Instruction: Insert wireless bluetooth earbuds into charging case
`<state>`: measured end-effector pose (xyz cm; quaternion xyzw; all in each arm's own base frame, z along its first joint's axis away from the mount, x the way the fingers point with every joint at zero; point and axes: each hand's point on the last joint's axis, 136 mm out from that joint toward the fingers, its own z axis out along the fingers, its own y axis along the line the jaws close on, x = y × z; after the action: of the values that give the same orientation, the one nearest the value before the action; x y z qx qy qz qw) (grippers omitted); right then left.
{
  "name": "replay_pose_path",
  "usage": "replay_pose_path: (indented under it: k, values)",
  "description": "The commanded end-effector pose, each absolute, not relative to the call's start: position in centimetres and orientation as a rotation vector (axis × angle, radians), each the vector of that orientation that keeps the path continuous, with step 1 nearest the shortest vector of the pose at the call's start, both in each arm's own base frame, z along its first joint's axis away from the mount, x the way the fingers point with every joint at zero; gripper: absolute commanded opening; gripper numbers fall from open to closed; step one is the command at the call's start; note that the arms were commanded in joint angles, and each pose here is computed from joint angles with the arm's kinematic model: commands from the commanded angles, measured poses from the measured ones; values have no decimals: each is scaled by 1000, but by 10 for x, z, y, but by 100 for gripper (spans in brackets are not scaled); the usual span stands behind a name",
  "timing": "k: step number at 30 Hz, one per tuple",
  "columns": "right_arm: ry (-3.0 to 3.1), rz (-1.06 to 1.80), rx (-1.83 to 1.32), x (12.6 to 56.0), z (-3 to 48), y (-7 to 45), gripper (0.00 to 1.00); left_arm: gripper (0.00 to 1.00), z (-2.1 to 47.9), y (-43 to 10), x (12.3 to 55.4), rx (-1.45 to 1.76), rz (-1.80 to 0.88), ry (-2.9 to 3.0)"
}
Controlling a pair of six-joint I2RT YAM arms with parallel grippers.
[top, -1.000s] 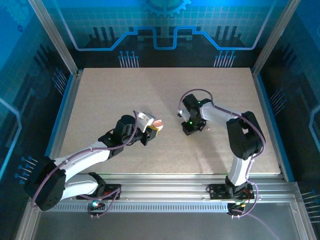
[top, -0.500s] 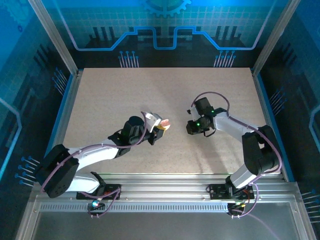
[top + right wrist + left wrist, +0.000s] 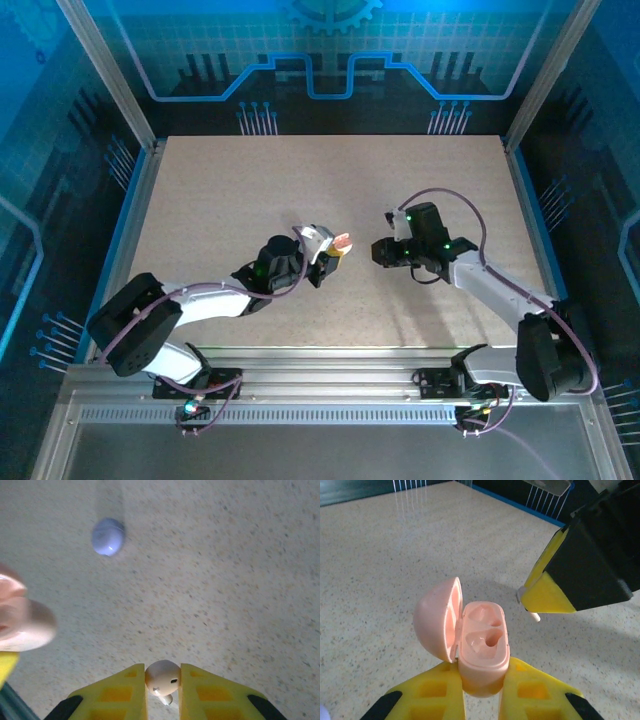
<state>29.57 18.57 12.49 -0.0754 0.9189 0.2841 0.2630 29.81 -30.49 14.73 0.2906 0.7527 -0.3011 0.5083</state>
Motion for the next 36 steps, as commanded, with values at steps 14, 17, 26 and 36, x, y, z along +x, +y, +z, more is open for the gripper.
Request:
replay_pose_path:
  k: [14,17,26,36]
  values:
    - [2081,990,-202,298,200,203,23,12,165,-324,310,651,-741,1629]
    - [2048,1002,-217,298,206,208,23,12,166,-326,309,645,-743,1617]
    - [1911,1014,-293,301,232,226,22,12,169,-327,309,588,-780,1610]
    - [1850,990,-349,301,237,235,22,12,179,-327,307,555,-804,1583]
